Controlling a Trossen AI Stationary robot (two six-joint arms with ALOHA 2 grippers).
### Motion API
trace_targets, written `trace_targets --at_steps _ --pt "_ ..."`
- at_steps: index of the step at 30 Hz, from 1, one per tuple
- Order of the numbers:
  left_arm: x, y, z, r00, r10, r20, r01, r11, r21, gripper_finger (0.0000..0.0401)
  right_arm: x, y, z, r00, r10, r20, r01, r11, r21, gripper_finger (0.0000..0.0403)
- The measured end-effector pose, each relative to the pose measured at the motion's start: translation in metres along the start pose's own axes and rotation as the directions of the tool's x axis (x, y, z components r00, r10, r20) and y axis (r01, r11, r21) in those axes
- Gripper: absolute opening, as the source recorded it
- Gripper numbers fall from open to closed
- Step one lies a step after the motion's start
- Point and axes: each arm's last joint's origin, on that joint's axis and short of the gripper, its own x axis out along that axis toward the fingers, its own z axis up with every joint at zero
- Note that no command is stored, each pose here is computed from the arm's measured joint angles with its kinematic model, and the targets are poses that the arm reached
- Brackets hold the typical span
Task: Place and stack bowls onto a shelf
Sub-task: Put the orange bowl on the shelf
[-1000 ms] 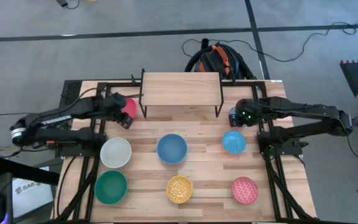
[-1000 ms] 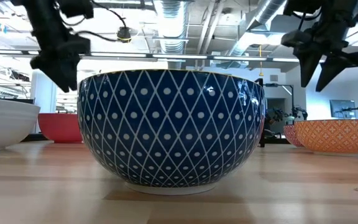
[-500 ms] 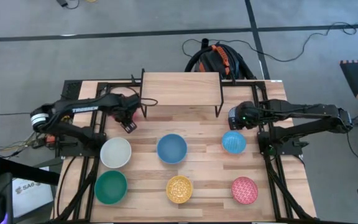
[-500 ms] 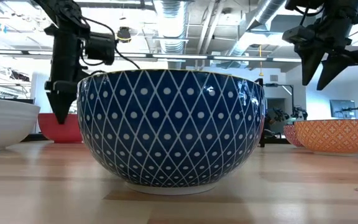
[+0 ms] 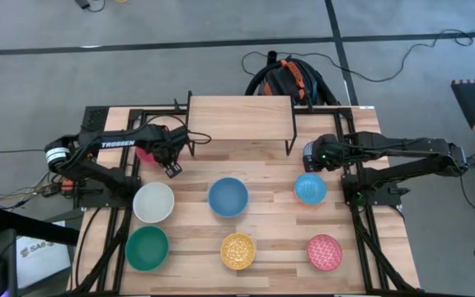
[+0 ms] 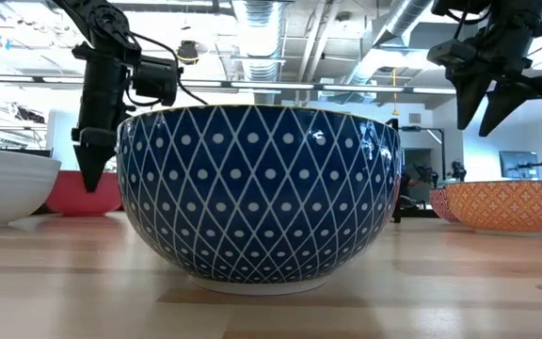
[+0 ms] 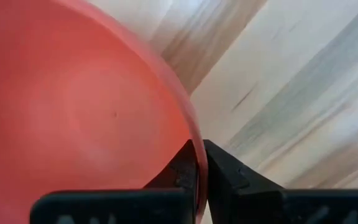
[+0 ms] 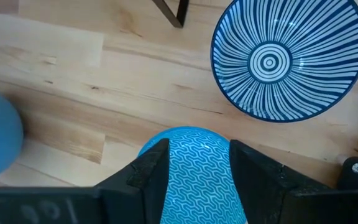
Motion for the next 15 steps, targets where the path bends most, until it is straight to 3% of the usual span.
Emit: trace_targets --at_steps 4,15 --pt "-0.008 -0.004 -0.005 1.000 0.001 -0.023 -0.001 1.000 0.026 0.0001 0.000 0.001 0.001 1.000 0.014 0.005 -0.014 1.000 0.003 0.0175" --pt "-0.075 -0.012 -0.019 0.982 0.002 0.189 -0.008 0.999 0.035 0.0000 0.000 0.009 0.004 0.995 0.091 0.046 -0.092 0.996 0.016 0.0153"
